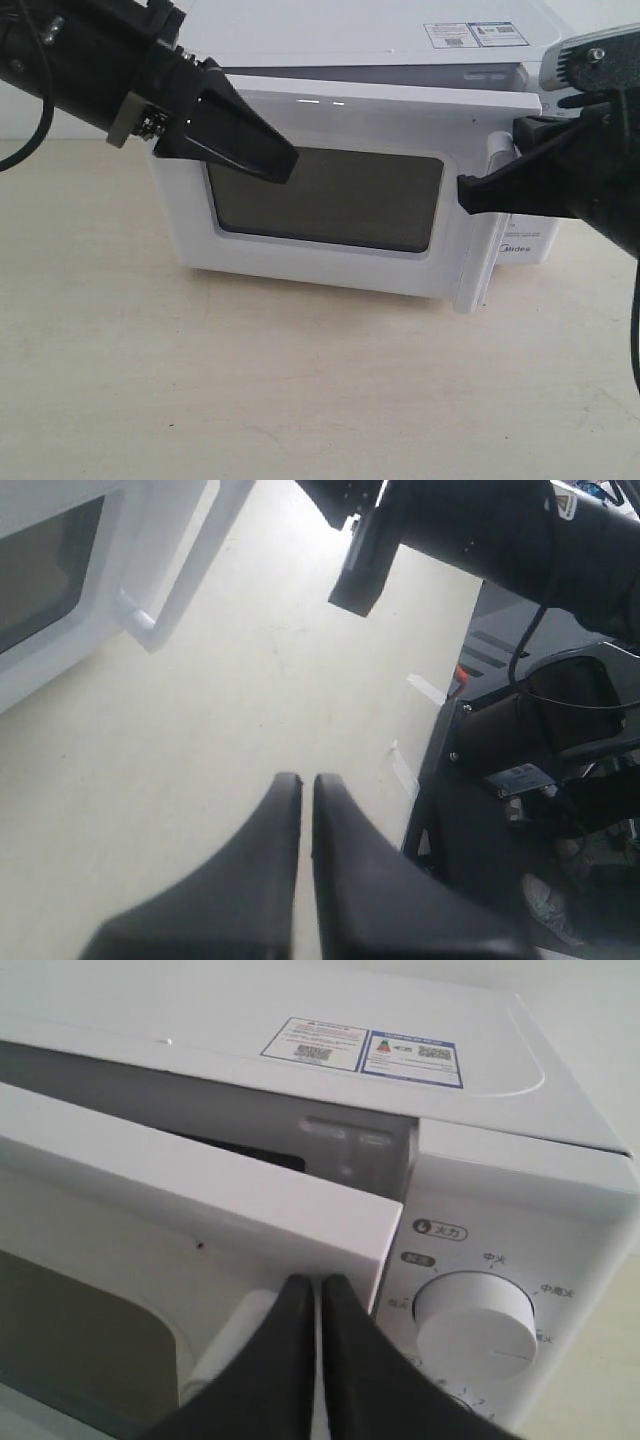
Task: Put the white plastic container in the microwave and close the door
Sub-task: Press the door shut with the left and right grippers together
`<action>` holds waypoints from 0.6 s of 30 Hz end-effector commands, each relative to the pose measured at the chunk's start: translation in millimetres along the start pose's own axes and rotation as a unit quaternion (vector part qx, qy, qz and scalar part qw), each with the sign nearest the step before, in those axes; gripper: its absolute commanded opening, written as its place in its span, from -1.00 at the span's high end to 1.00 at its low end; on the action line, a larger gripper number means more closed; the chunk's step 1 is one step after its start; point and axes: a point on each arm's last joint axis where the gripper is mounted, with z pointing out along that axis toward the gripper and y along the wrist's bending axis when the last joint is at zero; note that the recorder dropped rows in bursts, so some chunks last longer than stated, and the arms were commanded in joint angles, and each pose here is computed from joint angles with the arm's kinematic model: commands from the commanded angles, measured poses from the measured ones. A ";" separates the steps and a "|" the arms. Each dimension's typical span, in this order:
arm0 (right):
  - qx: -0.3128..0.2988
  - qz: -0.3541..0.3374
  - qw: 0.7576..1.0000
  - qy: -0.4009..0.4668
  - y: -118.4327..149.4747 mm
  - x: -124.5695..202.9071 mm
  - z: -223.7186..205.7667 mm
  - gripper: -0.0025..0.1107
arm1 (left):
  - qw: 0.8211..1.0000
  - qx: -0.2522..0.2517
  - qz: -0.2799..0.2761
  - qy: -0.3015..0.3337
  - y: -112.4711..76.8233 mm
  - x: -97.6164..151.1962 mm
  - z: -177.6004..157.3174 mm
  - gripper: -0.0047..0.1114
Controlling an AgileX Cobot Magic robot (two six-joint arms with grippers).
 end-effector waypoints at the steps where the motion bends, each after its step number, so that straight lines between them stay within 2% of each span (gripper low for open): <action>1: 0.008 0.005 1.000 -0.005 -0.3 1.5 2.0 0.91 | 1.000 0.006 0.002 0.001 -5.0 -0.4 -1.0 0.84; 18: 0.036 0.029 0.998 -0.035 -1.9 1.7 8.6 0.91 | 1.000 0.012 -0.005 -0.014 -6.1 -3.0 -1.1 0.84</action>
